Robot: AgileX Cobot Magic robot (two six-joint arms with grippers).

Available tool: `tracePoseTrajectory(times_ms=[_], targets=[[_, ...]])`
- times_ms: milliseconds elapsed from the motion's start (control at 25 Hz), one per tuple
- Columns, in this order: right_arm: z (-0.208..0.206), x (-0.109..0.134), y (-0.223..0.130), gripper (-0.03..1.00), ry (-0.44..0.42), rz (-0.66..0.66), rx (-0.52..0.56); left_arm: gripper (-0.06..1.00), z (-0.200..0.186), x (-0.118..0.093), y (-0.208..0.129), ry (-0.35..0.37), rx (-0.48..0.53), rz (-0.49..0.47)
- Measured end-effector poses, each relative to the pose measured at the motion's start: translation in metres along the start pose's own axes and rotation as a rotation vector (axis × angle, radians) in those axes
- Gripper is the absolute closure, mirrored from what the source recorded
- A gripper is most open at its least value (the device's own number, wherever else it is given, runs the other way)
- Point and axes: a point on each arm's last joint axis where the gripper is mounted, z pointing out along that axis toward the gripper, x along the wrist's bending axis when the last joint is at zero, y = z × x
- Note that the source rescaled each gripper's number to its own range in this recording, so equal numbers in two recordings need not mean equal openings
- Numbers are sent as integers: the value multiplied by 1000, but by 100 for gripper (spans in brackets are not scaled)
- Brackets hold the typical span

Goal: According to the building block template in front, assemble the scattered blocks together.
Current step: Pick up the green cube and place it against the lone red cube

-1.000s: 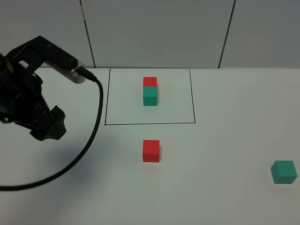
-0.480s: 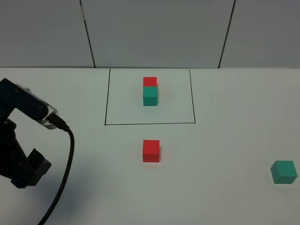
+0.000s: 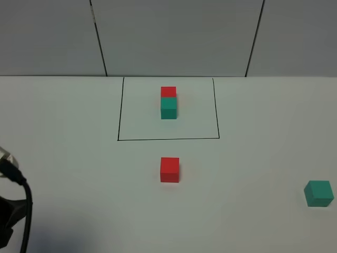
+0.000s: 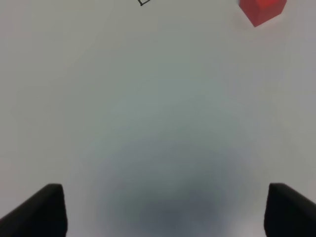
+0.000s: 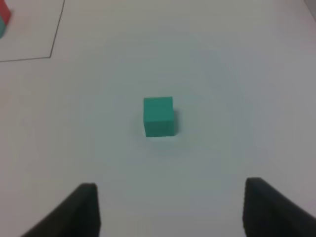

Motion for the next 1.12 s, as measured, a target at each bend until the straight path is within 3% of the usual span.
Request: tracePoseTrajectory(times_ms=[400, 600, 1120], targets=[[0, 0, 0, 40, 0, -1, 0, 6, -36, -11, -32, -7, -60, -33], [0, 0, 0, 40, 0, -1, 0, 6, -52, -15, -48, 6, -61, -97], [0, 0, 0, 40, 0, 0, 0, 6, -52, -23, -86, 23, -140, -131]])
